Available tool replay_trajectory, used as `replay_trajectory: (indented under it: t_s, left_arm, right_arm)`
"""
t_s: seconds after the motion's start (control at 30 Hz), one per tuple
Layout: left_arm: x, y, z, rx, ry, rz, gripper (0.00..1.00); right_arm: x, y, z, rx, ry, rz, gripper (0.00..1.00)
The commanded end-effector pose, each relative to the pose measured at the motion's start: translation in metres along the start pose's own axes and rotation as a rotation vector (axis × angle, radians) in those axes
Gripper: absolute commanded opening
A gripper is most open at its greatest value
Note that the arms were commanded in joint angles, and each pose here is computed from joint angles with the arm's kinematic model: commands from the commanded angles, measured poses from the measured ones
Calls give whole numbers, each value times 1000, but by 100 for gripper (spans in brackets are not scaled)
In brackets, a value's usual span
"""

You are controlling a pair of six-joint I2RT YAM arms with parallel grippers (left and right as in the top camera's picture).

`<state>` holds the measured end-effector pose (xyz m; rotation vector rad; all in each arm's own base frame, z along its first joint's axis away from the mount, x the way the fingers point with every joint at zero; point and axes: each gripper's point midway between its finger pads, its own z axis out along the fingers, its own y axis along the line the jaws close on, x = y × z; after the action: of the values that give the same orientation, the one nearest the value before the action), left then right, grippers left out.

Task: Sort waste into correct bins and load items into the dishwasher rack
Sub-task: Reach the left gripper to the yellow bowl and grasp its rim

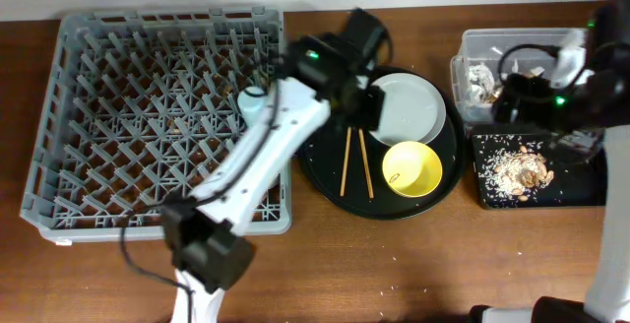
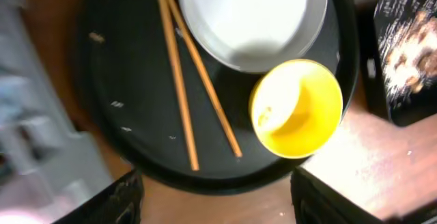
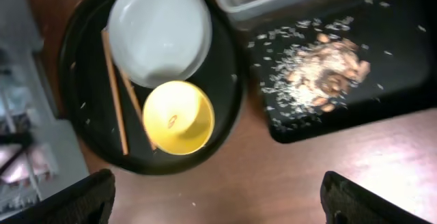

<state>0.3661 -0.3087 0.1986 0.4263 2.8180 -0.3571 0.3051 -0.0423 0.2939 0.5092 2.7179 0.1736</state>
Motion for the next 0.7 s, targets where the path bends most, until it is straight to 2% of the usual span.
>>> replay_trajectory:
  t_s: [0.0, 0.03, 0.17, 0.23, 0.33, 0.5, 0.57, 0.67]
  left_arm:
    - [18, -25, 62, -9, 92, 16, 61]
    - [20, -28, 75, -14, 102, 11, 57]
    - [37, -22, 131, -62, 197, -31, 56]
    - [43, -19, 148, -69, 227, -34, 52]
    - [48, -21, 156, -74, 241, -27, 44]
    - [53, -36, 158, -66, 235, 13, 43]
    - [56, -40, 158, -68, 235, 25, 38]
    - [56, -36, 165, -84, 234, 26, 38]
  right_arm:
    - [-1, -20, -4, 34, 2, 60, 96]
    - [1, -22, -4, 38, 11, 63, 97]
    - [5, -23, -5, 40, 26, 43, 97]
    - [5, -23, -5, 40, 26, 43, 97]
    - [5, -23, -5, 40, 26, 43, 97]
    - [5, -23, -4, 40, 27, 43, 98]
    - [5, -23, -4, 41, 29, 44, 98]
    - [5, -23, -4, 41, 29, 44, 97]
